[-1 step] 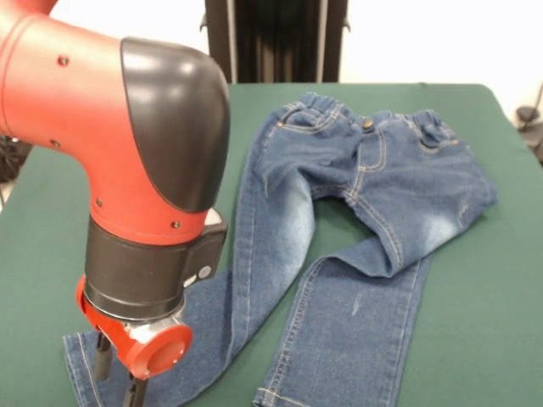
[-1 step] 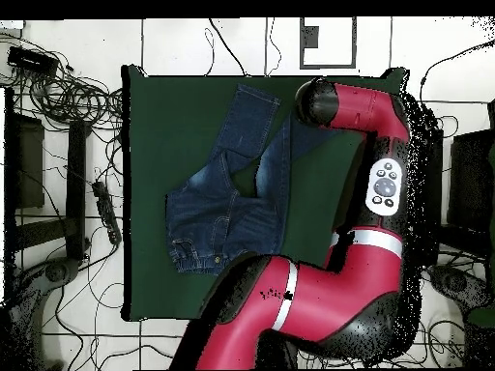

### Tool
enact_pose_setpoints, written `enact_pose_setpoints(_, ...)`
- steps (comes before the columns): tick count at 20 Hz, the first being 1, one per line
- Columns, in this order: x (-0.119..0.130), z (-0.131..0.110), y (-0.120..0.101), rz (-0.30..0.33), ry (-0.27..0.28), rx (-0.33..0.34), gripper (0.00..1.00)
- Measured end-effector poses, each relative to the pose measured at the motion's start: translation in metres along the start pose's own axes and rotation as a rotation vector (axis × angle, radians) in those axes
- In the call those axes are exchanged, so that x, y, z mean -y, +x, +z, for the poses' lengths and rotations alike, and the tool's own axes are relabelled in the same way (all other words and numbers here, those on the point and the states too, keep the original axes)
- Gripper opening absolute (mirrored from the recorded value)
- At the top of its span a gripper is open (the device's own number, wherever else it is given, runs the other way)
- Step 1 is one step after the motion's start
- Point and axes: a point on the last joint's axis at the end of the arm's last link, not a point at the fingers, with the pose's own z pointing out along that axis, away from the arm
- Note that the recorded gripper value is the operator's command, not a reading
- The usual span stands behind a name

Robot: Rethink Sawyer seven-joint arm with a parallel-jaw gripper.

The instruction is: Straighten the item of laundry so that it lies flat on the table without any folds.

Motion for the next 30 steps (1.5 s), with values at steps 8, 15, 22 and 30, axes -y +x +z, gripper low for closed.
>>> enact_pose_setpoints(8, 0.007, 0.015, 0.005, 0.024, -0.005, -0.023, 1.00)
enact_pose_setpoints(15, 0.008, 0.016, 0.001, 0.057, -0.019, -0.039, 1.00)
enact_pose_setpoints(22, 0.010, 0.016, 0.000, 0.062, -0.019, -0.041, 0.00)
enact_pose_setpoints(30, 0.011, 0.017, -0.002, 0.065, -0.019, -0.041, 0.00)
